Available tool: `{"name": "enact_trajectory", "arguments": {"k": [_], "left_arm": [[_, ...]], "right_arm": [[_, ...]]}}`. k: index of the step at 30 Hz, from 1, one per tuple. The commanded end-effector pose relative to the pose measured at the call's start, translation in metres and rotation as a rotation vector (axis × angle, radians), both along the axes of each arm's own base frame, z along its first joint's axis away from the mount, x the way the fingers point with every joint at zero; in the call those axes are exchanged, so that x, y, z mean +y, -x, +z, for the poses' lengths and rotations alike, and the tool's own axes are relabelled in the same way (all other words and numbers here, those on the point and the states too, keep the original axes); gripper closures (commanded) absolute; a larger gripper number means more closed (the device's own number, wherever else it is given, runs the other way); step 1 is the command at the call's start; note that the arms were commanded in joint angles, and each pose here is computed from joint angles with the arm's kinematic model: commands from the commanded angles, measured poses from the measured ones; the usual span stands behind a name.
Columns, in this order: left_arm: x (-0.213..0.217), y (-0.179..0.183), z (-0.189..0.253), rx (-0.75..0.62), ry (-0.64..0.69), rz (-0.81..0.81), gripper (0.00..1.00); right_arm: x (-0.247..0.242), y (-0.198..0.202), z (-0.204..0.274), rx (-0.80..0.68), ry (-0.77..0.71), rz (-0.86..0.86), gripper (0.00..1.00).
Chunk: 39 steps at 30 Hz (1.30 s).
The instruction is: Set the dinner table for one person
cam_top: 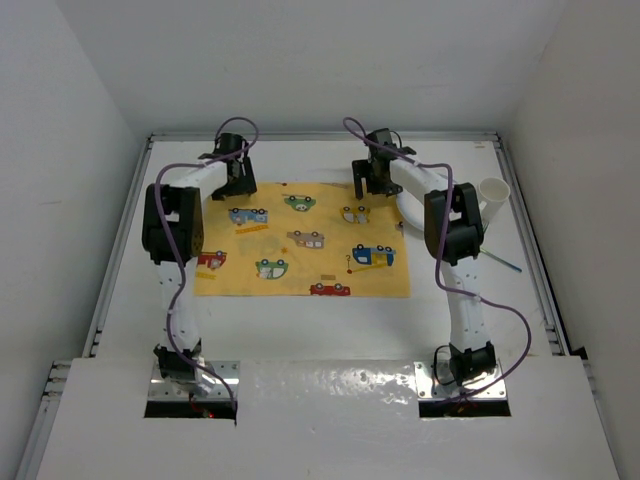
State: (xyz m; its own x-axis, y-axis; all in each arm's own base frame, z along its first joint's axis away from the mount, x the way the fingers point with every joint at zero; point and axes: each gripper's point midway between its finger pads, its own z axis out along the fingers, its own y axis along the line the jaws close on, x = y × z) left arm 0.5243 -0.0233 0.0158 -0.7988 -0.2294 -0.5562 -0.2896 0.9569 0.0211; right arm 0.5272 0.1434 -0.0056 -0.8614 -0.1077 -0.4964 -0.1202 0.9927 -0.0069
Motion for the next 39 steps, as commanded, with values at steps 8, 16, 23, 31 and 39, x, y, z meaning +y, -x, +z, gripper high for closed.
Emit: {"name": "enact_trajectory", "arguments": {"k": [8,16,23,31,39], "left_arm": [[0.006,0.009,0.124,-0.213,0.052,0.043,0.25],[0.000,0.057,0.204,-0.381,0.113,0.007,0.23],[0.010,0.104,0.211,-0.387,0.065,-0.009,0.21],[0.011,0.125,0.205,-0.366,0.054,-0.028,0.21],[0.008,0.131,0.214,-0.388,0.065,-0.050,0.20]], "right_arm": [[0.003,0.004,-0.010,0.040,-0.040,0.028,0.16],[0.009,-0.004,-0.019,0.049,-0.051,0.056,0.15],[0.008,-0.011,-0.021,0.035,-0.060,0.058,0.13],[0.007,-0.028,-0.018,-0.003,-0.087,0.042,0.11],[0.006,-0.036,0.001,-0.042,-0.097,0.039,0.10]]}}
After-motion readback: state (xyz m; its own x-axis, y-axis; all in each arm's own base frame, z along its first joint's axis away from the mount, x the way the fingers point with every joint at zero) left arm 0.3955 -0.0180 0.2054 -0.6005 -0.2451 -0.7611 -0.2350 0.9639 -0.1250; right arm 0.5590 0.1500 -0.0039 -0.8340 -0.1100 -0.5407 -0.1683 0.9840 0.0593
